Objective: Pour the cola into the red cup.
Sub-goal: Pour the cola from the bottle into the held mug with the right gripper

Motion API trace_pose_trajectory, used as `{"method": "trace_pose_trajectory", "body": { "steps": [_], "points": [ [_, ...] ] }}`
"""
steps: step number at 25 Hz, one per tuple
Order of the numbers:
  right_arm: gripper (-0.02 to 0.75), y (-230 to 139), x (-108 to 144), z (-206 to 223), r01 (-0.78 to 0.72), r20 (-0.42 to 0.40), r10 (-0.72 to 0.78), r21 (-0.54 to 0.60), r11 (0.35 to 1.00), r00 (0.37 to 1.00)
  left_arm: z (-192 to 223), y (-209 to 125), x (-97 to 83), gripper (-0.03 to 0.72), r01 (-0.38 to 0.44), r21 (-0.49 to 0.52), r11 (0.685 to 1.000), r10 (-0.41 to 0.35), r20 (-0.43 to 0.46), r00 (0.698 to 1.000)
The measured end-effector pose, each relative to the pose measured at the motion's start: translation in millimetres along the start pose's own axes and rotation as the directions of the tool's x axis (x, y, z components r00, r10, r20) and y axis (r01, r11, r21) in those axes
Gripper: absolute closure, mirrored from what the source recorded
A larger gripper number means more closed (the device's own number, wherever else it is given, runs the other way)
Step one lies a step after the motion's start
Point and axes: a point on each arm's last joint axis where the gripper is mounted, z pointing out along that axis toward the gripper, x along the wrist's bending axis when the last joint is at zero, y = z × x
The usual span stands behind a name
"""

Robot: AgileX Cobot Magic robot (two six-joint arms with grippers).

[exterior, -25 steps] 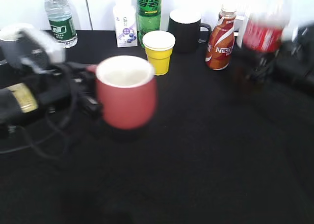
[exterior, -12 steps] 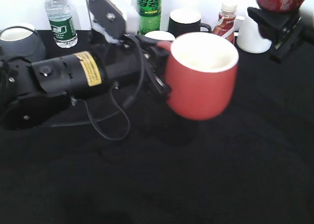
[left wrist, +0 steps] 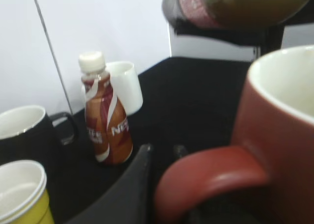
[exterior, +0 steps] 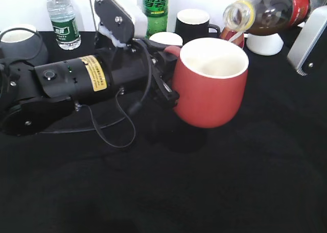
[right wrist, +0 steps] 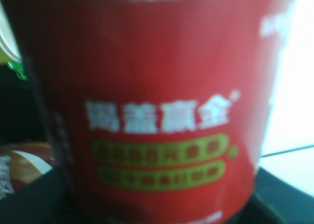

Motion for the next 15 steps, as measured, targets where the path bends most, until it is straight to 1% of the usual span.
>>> {"method": "trace_pose_trajectory", "body": {
  "steps": [3,5,9,13,15],
  "points": [
    [0.299,-1.4,-2.7,0.0,0.075,0.028,-0.075,0.018,0.997,0.997,0.0,-0.9,0.2,0.611,0.0,0.01,1.0,0.0,-0.002,1.0],
    [0.299,-1.4,-2.9,0.0,0.093,0.03,-0.093,0.018,0.996,0.995,0.0,-1.1,0.2,0.611,0.0,0.012,1.0,0.0,-0.002,1.0],
    [0.299,-1.3,-3.0,0.0,0.176,0.029,-0.176,0.02,0.984,0.984,0.0,-1.1,0.2,0.611,0.0,0.013,1.0,0.0,-0.002,1.0],
    [0.299,-1.5,-3.2,0.0,0.197,0.031,-0.198,0.024,0.98,0.98,0.0,-1.2,0.2,0.611,-0.001,0.014,1.0,0.001,-0.002,1.0],
    [0.299,-2.1,-4.6,-0.1,0.209,0.044,-0.21,0.033,0.977,0.977,0.0,-1.3,0.2,0.611,-0.001,0.014,1.0,0.001,-0.002,1.0]
  ]
}}
